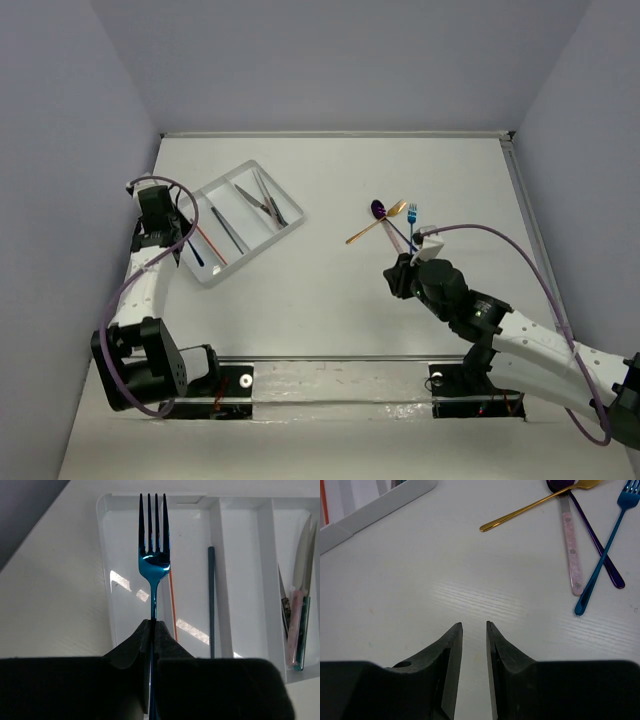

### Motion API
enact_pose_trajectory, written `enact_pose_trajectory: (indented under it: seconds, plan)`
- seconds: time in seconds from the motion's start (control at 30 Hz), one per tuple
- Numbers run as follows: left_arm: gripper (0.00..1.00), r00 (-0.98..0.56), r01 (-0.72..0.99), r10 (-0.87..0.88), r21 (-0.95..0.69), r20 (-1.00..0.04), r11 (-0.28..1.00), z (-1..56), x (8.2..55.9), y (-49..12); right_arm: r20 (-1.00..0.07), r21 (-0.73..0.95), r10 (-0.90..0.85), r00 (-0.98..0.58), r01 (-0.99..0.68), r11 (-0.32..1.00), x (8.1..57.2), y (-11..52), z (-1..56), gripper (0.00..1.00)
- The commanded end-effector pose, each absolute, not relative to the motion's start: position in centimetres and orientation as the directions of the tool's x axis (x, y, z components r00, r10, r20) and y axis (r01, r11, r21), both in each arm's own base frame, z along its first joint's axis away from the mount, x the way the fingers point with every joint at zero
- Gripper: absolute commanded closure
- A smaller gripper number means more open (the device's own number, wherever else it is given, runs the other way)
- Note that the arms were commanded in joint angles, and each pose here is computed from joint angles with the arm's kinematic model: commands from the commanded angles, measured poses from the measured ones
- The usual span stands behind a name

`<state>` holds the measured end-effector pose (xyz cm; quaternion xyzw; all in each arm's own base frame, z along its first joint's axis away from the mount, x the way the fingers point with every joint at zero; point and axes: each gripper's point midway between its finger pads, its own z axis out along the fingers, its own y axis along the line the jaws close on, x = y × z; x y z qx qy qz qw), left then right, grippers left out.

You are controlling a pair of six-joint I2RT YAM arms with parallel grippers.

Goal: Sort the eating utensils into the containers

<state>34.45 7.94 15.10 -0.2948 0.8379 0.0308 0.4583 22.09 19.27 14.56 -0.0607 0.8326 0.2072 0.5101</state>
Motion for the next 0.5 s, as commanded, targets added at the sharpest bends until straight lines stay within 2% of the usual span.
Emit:
enact_pose_trajectory:
  seconds: [0.0,0.3,0.4,0.47]
  plan:
    - [1.0,-0.434,-0.522,-0.471,-0.212,-0.768,0.826,13.8,35.1,8.7,-0.884,0.316,0.153,-0.442,-0.323,0.892,22.5,19.7,15.7,0.68]
    - [1.0,-0.46,-0.553,-0.507,-0.211,-0.729,0.806,11.1,36.4,10.0,-0.884,0.322,0.159,-0.439,-0.329,0.888,22.3,19.6,15.8,0.68]
    - [0.97,-0.456,-0.57,-0.512,-0.203,-0.728,0.796,10.7,36.7,10.4,-0.883,0.322,0.155,-0.444,-0.329,0.888,22.3,19.7,15.6,0.68]
    - [0.91,-0.453,-0.573,-0.511,-0.2,-0.731,0.795,10.7,36.9,10.5,-0.883,0.321,0.155,-0.443,-0.328,0.888,22.4,19.7,15.7,0.68]
